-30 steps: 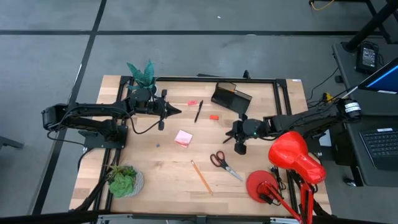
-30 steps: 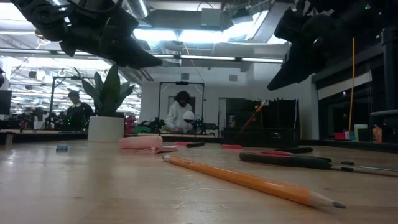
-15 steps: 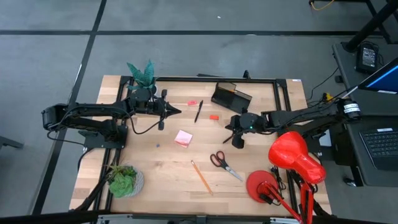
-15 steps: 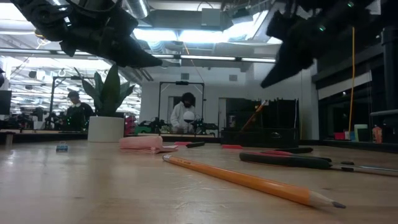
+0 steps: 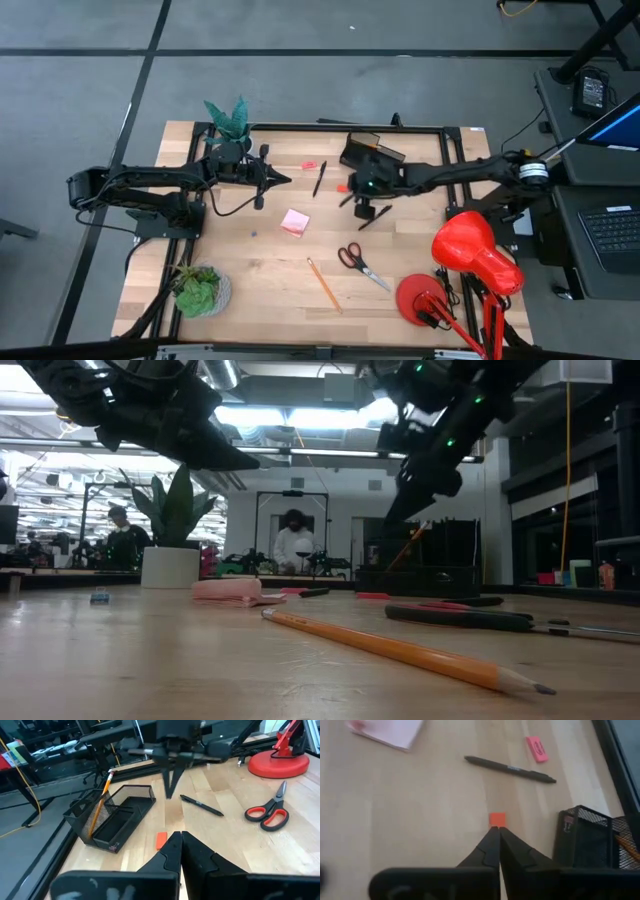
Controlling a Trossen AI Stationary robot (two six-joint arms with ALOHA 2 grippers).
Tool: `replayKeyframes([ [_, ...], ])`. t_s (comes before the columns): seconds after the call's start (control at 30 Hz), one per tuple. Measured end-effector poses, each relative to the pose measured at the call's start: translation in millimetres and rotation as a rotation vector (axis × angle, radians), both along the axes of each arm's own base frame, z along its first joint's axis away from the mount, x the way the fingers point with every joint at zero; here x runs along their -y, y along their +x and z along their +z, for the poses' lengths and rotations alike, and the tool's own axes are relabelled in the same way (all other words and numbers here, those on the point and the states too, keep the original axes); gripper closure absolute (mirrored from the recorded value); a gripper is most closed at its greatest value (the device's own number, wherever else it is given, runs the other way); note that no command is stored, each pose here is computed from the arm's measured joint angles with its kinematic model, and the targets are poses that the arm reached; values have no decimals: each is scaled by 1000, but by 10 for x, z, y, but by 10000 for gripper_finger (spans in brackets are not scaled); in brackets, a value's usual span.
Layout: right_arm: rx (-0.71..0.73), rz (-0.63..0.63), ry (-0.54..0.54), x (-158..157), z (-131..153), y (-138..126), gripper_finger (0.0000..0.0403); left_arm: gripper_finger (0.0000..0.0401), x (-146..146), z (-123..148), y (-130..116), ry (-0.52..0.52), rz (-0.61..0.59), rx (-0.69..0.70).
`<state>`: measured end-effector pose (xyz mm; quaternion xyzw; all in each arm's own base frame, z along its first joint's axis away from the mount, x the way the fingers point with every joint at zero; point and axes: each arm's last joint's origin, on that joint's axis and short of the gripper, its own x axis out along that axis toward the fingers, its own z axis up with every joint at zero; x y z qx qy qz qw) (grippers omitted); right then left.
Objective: Pick and place office supplies into organizer
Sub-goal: Put the orange eraser into the black desk organizer
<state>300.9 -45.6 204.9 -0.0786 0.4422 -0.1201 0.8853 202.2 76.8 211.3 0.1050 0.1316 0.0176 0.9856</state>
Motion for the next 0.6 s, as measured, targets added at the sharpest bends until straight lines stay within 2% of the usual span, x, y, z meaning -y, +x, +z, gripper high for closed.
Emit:
replayKeyframes([
  [0.4, -126, -4, -7, 296, -277, 227, 270, 398, 1, -8, -2, -16, 3, -7],
  [0.6, -164, -25, 5, 430, -366, 297, 223, 400, 4, -31, -9, -51, 11, -29],
])
